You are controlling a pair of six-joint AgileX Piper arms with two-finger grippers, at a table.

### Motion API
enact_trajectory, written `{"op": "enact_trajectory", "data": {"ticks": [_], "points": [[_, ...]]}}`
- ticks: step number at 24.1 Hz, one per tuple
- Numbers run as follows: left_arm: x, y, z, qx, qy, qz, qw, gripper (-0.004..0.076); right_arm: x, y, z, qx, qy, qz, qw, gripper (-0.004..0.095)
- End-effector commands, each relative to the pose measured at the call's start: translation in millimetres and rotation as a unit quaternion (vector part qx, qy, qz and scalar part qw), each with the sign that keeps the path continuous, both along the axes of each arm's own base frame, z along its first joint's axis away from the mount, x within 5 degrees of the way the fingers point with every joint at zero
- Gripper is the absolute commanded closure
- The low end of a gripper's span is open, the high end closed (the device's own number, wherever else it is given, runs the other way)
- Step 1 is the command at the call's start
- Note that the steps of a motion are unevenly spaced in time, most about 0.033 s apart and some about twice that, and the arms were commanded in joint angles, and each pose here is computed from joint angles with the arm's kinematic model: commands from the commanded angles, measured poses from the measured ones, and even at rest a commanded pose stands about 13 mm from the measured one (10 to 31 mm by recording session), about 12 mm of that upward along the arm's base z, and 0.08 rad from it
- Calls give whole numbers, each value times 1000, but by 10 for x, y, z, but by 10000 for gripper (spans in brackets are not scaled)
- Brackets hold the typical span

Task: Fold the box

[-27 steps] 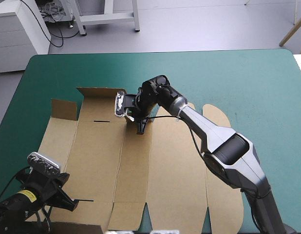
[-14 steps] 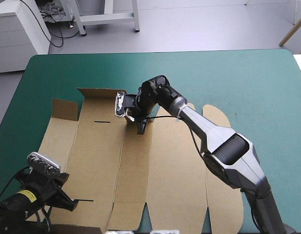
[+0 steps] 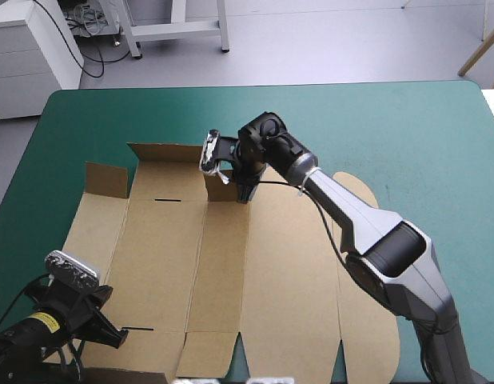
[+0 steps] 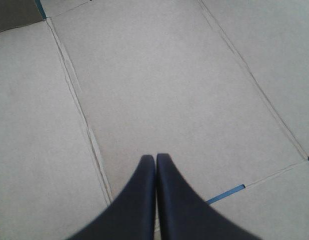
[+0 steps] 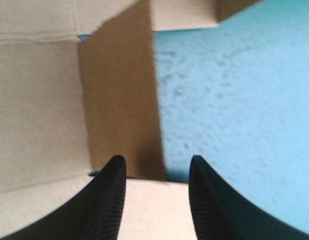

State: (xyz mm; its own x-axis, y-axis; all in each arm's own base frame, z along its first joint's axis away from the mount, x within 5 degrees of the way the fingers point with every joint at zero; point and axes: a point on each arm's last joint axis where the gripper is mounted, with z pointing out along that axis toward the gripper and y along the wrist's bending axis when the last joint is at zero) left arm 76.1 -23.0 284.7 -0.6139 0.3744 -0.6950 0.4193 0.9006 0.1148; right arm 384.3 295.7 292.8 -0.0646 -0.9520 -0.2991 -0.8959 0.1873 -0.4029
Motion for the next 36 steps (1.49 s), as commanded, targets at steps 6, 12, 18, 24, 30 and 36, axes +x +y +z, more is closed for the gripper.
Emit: {"op": "enact_trajectory", "data": {"ticks": [6,12,18,24,30,36], "points": [[34,-7,132,-9,-34,2,999,734,-116,-1022,1191,41,-102,-170,979,557],[31,-7,129,-8,-32,2,999,734,-238,-1990,1645,159,-114,-389,900,763],[27,-6,124,-8,-29,1,1000,734,-745,-2898,1601,176,-79,-503,842,927],[27,-6,124,-8,-29,1,1000,734,-1719,-3518,1161,173,-35,-622,763,927],[24,-9,122,-14,-25,5,1000,734,-2588,-3270,758,227,-10,-632,741,927],[14,-15,113,-21,-15,8,1000,734,-2908,-3132,367,254,-7,-625,738,927]]}}
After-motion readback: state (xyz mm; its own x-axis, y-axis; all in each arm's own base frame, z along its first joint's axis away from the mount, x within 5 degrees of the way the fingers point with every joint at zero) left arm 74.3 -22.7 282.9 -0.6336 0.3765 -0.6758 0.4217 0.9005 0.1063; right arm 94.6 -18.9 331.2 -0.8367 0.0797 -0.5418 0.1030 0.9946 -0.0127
